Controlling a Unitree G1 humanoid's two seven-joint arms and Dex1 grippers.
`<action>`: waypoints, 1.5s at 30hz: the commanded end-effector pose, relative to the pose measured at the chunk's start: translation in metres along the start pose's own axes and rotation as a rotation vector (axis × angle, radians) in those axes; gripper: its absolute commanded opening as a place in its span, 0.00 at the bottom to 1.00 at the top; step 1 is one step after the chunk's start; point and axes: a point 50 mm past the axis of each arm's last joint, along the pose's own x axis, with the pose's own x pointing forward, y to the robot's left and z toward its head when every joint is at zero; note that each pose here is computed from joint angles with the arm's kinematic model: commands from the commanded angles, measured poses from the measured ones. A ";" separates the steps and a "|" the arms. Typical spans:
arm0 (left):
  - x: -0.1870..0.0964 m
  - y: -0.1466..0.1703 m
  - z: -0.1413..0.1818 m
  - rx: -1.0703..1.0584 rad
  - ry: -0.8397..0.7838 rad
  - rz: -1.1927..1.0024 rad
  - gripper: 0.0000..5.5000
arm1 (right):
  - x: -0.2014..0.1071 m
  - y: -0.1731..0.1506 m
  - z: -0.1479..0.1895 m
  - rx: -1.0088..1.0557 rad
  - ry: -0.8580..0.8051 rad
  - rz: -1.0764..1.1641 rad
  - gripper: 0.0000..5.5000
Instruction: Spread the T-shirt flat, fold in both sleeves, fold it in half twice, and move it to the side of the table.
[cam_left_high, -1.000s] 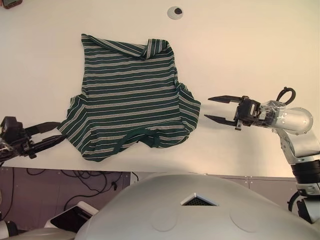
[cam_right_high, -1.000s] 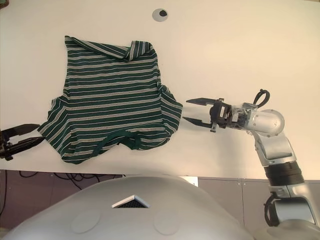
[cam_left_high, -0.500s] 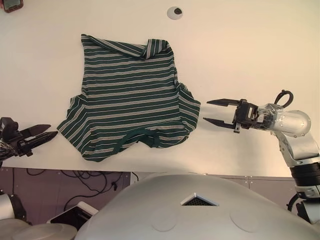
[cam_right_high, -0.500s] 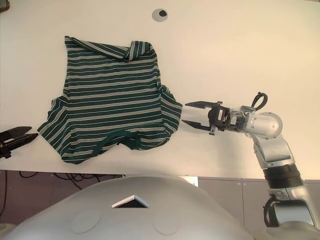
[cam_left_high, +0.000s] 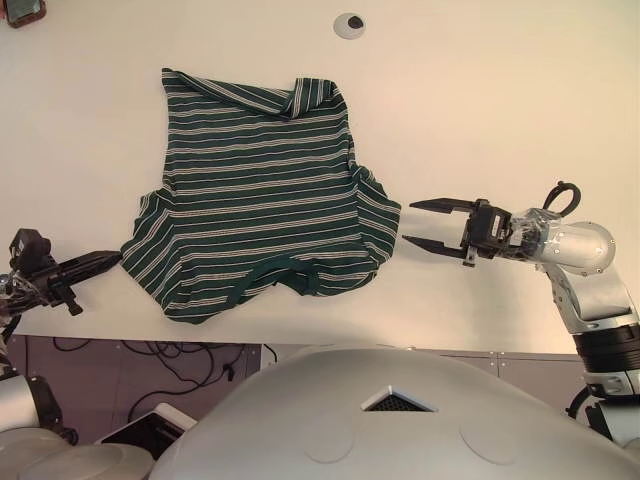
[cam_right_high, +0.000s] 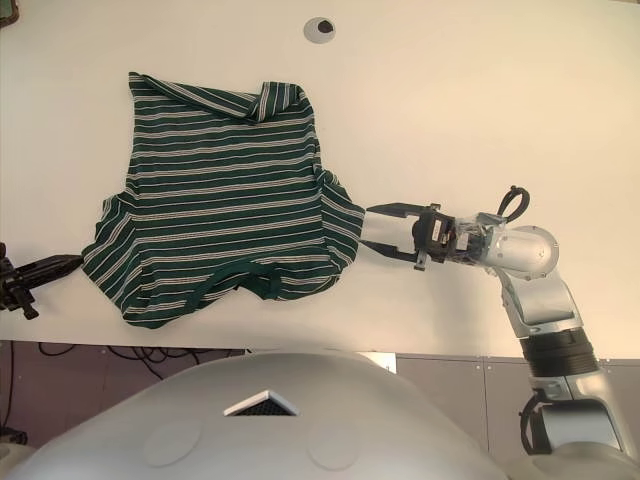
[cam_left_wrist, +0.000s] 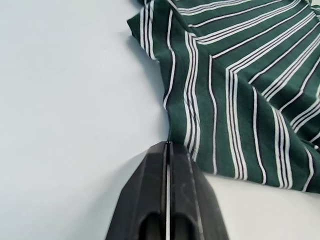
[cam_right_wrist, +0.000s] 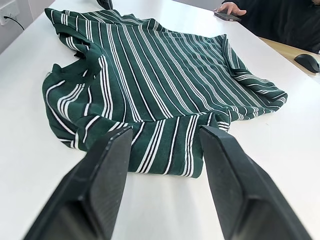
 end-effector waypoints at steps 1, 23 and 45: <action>0.005 -0.002 -0.005 -0.018 0.028 -0.022 0.00 | 0.000 -0.003 0.002 -0.017 0.012 -0.003 0.44; 0.063 -0.049 0.075 0.181 -0.264 -0.378 0.00 | -0.002 -0.008 -0.001 -0.005 0.004 -0.049 0.44; 0.011 -0.005 0.025 0.017 -0.044 -0.002 0.51 | -0.004 -0.006 -0.001 -0.001 0.009 -0.053 0.44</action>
